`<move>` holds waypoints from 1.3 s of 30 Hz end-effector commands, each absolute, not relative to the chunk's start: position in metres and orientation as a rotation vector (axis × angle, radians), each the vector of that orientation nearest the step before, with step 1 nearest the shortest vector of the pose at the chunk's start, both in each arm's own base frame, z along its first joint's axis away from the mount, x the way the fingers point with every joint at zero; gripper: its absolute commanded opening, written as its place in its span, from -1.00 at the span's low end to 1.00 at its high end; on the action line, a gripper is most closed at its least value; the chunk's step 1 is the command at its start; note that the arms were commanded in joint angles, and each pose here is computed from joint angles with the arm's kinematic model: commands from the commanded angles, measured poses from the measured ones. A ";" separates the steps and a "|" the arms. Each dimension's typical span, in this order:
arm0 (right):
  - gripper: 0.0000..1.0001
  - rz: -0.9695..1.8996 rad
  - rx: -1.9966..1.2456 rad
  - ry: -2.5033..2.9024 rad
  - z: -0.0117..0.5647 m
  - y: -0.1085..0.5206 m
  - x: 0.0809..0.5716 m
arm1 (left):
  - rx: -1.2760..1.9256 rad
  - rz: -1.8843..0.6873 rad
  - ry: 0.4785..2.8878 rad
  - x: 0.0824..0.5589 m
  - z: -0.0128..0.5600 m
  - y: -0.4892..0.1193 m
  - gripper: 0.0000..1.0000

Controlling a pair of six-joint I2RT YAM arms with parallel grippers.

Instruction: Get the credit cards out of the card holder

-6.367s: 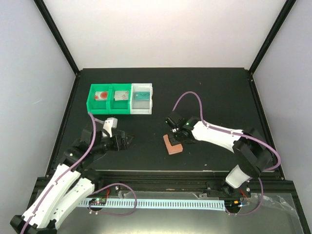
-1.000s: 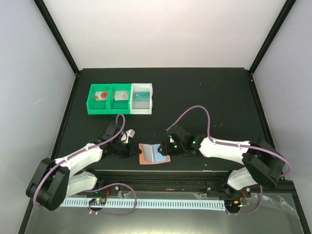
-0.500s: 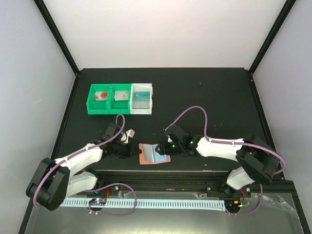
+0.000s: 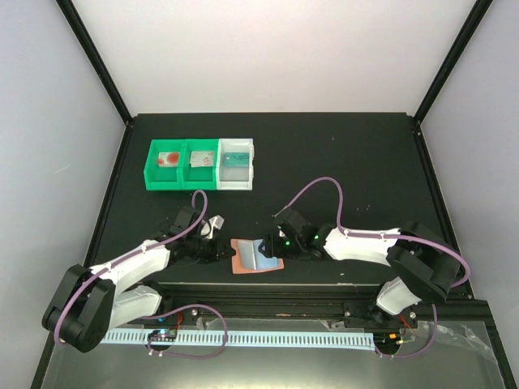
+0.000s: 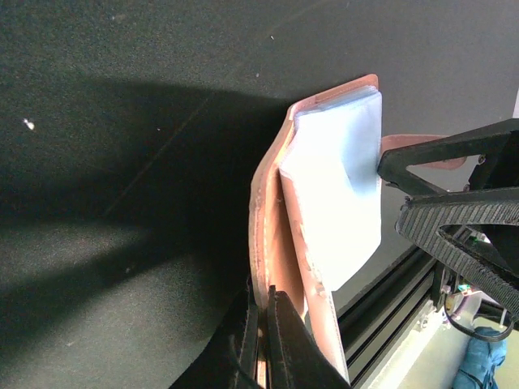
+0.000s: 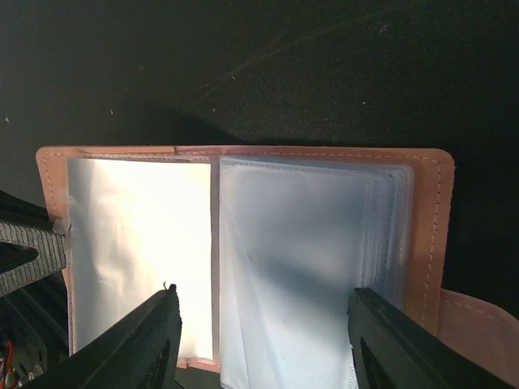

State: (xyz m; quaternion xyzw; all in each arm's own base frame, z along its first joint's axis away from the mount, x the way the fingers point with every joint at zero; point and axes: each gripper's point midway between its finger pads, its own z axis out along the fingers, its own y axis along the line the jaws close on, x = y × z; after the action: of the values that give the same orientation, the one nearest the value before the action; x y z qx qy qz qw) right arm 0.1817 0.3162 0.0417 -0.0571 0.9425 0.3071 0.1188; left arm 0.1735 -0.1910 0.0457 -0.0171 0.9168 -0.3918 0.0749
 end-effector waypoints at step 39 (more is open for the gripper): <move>-0.23 0.855 -0.200 2.762 0.036 0.318 0.183 | -0.050 -1.172 2.735 0.171 0.049 -0.189 -0.97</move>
State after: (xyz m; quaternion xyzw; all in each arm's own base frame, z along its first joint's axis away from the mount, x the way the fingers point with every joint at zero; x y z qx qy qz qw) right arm 0.1838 0.3085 0.0329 -0.0562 0.9515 0.2770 0.1216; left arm 0.1722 -0.1905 0.0498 -0.0142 0.9146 -0.3955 0.0825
